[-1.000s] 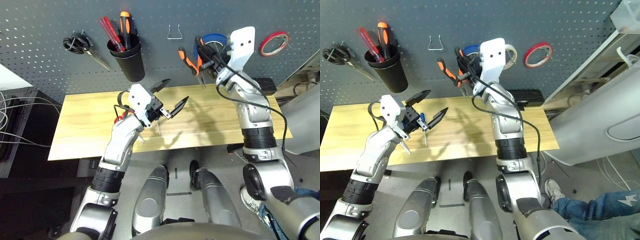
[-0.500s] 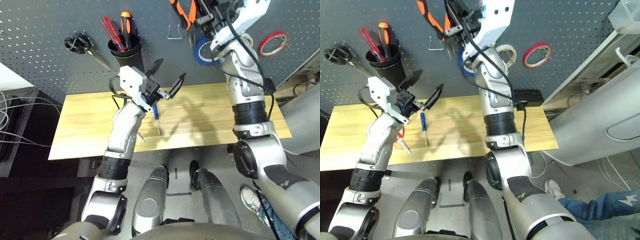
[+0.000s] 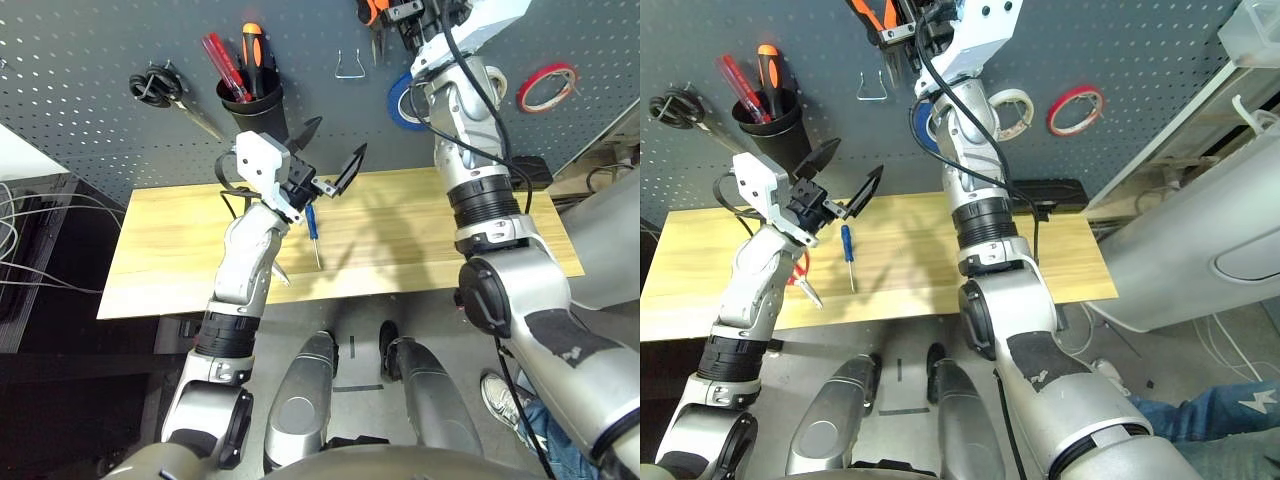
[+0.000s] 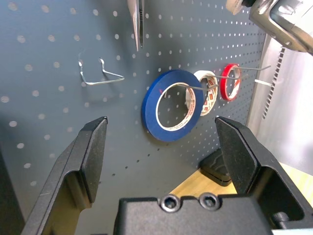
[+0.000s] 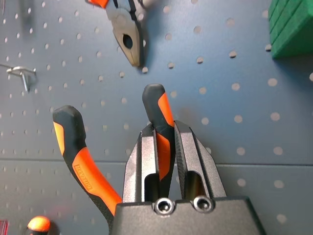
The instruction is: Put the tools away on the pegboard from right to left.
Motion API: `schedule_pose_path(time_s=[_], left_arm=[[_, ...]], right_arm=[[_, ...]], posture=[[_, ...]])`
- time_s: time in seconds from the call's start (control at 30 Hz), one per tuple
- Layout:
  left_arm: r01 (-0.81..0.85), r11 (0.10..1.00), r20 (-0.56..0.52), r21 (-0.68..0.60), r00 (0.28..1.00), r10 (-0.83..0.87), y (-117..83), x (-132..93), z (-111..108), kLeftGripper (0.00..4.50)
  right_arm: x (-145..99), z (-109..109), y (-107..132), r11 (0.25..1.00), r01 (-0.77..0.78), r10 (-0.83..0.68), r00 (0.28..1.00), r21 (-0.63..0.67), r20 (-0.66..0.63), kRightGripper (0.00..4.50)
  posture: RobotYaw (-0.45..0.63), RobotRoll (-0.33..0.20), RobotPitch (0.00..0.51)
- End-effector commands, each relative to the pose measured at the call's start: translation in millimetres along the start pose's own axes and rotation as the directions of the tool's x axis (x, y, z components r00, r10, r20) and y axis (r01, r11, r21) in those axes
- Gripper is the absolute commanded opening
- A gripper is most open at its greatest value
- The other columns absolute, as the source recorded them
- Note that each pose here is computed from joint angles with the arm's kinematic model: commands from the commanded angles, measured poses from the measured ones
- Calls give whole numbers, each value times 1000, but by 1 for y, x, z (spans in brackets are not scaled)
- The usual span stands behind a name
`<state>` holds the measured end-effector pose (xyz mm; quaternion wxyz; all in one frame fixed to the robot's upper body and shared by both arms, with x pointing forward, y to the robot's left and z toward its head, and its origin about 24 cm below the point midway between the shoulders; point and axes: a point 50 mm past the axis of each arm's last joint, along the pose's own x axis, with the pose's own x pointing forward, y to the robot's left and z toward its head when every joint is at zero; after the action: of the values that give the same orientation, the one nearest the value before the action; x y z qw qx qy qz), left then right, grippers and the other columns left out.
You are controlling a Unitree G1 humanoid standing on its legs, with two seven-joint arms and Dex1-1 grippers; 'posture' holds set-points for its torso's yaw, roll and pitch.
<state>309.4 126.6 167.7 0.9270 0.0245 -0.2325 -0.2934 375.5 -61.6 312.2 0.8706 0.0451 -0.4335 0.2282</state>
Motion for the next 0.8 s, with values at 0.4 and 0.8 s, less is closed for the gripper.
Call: schedule_pose_path(time_s=[0.4, 0.8], left_arm=[[-37, 999, -22, 17, 999, 38, 1, -10, -4, 4500], [-60, 998, -32, 16, 998, 61, 2, -15, -5, 4500]], right_arm=[[3, -16, 18, 999, 33, -33, 999, -1, 0, 260], [3, -18, 20, 998, 36, -35, 999, -45, 3, 260]], posture=[[305, 0, 256], [314, 0, 265]])
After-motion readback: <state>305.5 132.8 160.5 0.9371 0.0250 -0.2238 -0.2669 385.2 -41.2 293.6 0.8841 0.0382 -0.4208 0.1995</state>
